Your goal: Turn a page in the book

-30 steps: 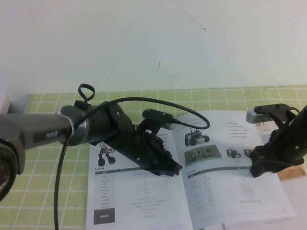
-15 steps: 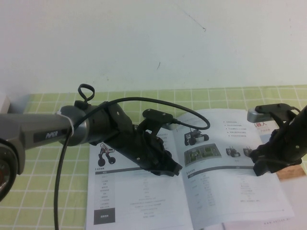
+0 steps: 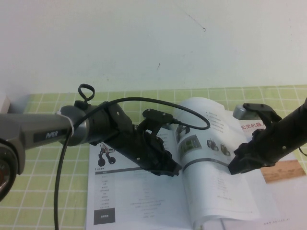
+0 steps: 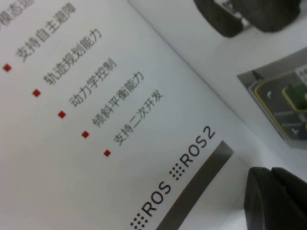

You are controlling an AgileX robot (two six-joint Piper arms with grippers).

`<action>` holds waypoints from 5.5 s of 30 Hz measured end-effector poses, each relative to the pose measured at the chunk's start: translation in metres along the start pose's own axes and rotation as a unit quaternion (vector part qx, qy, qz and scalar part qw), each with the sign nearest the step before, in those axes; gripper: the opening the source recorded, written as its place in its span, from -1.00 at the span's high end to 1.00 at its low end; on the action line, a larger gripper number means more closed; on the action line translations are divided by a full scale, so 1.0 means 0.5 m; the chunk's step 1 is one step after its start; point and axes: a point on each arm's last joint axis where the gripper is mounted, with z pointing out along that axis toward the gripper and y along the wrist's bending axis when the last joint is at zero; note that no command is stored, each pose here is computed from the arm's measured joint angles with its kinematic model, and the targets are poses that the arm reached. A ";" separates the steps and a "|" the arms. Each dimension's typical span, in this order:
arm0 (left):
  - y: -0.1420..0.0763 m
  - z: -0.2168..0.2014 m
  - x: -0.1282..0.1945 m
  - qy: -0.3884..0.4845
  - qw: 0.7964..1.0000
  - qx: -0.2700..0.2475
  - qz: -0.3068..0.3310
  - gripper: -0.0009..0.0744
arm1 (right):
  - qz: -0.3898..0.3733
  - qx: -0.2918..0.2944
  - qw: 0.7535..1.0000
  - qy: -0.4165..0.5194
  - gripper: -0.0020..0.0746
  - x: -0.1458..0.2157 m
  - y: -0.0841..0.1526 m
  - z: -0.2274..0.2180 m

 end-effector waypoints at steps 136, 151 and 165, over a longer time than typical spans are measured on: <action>0.028 -0.491 0.066 -0.248 0.938 -0.242 -0.018 0.99 | -0.227 -0.163 0.889 -0.363 0.93 -0.014 0.109 -0.352; -0.153 -0.620 0.313 -0.381 0.885 -0.266 0.023 0.98 | -0.247 0.107 0.824 -0.498 0.94 0.206 0.217 -0.452; -0.195 -0.551 0.501 -0.401 0.878 -0.260 0.029 0.98 | -0.246 0.154 0.797 -0.529 0.95 0.325 0.243 -0.425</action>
